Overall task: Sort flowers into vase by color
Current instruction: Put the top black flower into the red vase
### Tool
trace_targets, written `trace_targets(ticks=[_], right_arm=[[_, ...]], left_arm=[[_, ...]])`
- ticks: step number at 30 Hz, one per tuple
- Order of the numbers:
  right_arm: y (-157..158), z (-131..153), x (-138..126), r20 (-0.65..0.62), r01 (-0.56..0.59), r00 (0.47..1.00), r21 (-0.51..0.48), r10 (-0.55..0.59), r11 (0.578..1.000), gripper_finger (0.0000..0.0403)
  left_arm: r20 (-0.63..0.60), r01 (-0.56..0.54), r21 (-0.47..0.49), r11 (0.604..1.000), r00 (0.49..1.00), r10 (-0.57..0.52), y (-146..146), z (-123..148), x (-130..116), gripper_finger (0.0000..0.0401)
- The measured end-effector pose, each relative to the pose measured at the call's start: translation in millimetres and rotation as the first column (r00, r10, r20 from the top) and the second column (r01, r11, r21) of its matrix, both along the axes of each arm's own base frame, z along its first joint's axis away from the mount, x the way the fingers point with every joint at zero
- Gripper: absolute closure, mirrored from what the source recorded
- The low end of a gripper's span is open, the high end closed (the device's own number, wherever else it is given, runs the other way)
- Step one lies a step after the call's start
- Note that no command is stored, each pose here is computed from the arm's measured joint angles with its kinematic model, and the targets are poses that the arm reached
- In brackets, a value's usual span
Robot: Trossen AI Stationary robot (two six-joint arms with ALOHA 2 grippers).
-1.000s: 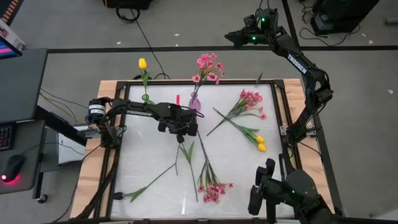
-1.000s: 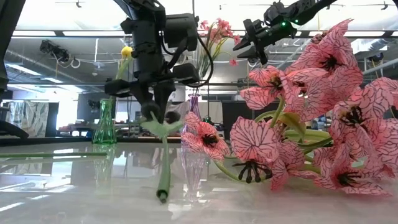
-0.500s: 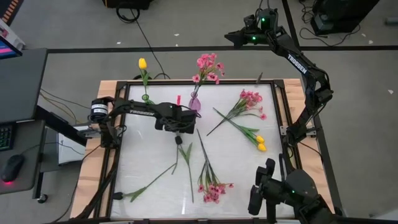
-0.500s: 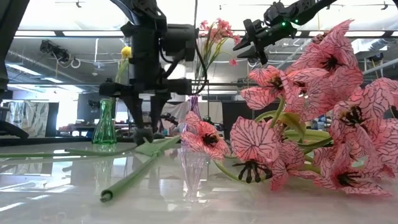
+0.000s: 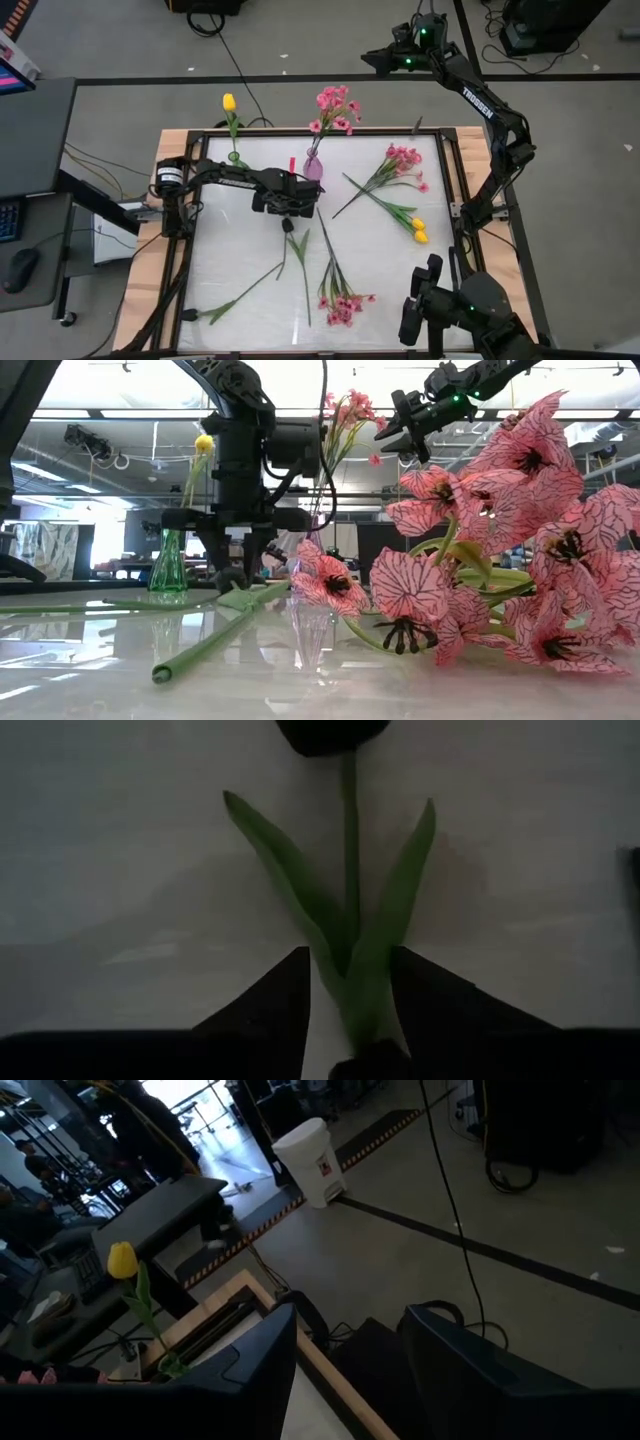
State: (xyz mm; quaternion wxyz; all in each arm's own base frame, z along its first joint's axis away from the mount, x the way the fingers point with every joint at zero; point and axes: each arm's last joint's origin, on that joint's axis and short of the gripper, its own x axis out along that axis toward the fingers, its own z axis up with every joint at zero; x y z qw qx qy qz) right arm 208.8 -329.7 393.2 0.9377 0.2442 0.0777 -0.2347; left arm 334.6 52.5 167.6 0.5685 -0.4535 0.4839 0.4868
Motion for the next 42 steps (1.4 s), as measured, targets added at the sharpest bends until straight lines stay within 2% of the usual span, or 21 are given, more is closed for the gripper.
trace_targets(ticks=[11,14,17,24,28,42], right_arm=[[0.0,0.0,0.0,0.000,0.001,1.000,0.000,-0.001,1.000,0.0207],[0.0,0.0,0.0,0.000,0.001,1.000,0.000,-0.001,1.000,0.0207],[0.0,0.0,0.0,0.000,0.001,1.000,0.000,-0.001,1.000,0.0207],[0.0,0.0,0.0,0.000,0.000,1.000,0.000,0.000,1.000,0.0207],[0.0,0.0,0.0,0.000,0.000,1.000,0.000,0.000,1.000,0.0207],[0.0,0.0,0.0,0.000,0.000,1.000,0.000,0.000,1.000,0.0207]], left_arm=[[0.004,-0.005,0.006,1.000,1.000,0.005,2.5,0.1,0.1,0.0319],[0.015,-0.005,0.007,1.000,1.000,0.005,2.6,0.2,1.1,0.0324],[0.020,0.006,0.008,1.000,1.000,-0.006,2.7,0.2,1.8,0.0309],[0.020,-0.001,0.007,1.000,1.000,0.001,2.5,0.2,1.7,0.0247],[0.019,-0.002,0.007,1.000,1.000,0.002,2.5,0.2,1.6,0.0228],[0.019,-0.007,0.007,1.000,1.000,0.007,2.6,0.2,1.5,0.0221]])
